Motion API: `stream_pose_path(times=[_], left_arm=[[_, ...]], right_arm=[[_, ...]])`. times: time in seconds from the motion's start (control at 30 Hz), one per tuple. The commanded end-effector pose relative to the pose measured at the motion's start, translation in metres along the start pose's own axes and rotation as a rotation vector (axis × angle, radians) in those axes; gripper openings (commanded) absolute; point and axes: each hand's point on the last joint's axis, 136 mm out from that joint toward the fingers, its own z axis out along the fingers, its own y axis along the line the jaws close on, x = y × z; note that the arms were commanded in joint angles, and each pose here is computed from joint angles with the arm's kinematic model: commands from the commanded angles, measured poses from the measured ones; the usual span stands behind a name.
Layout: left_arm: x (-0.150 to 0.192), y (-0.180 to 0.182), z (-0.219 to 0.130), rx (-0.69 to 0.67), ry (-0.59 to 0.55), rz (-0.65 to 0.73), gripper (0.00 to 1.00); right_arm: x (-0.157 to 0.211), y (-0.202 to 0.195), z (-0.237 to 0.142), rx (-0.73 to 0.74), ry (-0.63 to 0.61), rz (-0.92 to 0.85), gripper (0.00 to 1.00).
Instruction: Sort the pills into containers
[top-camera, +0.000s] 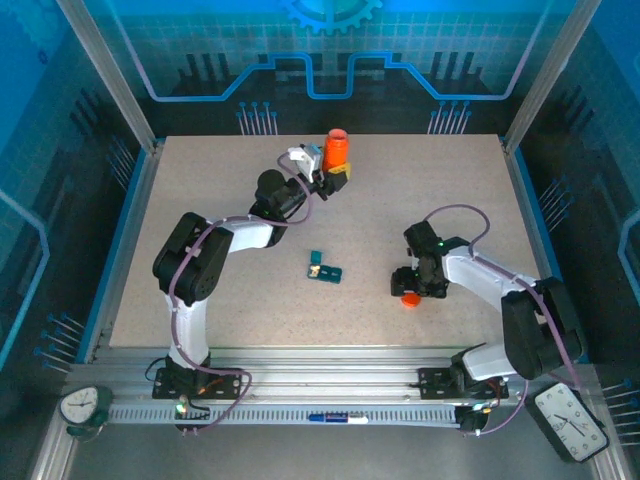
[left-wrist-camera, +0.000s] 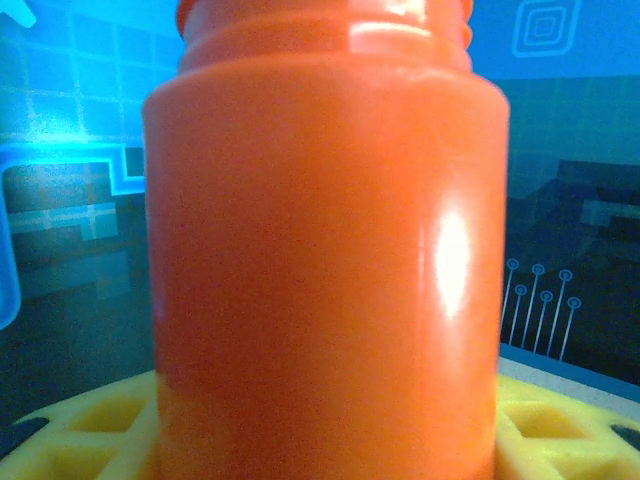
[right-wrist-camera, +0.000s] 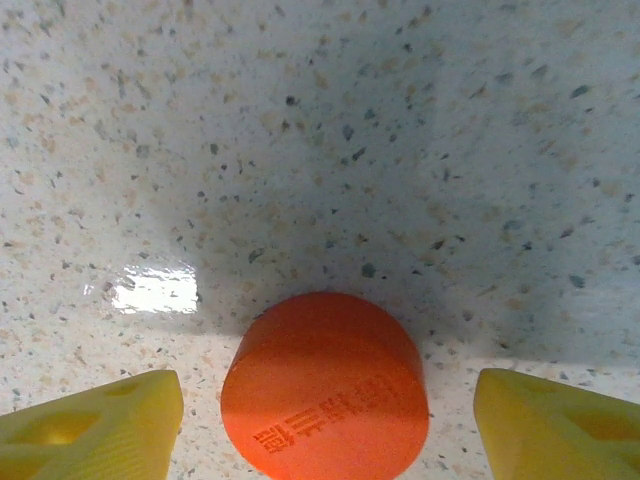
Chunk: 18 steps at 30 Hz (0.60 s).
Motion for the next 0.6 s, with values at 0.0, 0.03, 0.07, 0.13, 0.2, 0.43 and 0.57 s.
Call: stream_pose_path(times=[0.0,0.03,0.07,0.13,0.2,0.43,0.57], left_arm=[[0.005,-0.005,-0.003,0.042,-0.003,0.042,0.00],[0.007,-0.006,-0.003,0.045,0.001,0.040,0.00],[0.008,-0.006,-0.003,0.050,0.004,0.042,0.00],[0.011,-0.007,-0.003,0.059,0.011,0.037,0.00],[0.012,-0.008,-0.003,0.067,0.014,0.030,0.00],[0.017,-0.011,-0.005,0.079,0.024,0.019,0.00],[0.021,-0.012,-0.007,0.078,0.033,0.017,0.00]], right_arm=[[0.007,0.001,0.008,0.020,0.034,-0.007,0.77],[0.007,0.000,0.010,0.025,0.035,-0.010,0.76],[0.007,0.000,0.011,0.031,0.038,-0.013,0.76],[0.007,-0.001,0.014,0.036,0.039,-0.016,0.75],[0.006,-0.001,0.014,0.042,0.040,-0.023,0.73],[0.005,0.001,0.015,0.037,0.049,-0.036,0.69],[0.007,0.002,0.016,0.027,0.061,-0.040,0.67]])
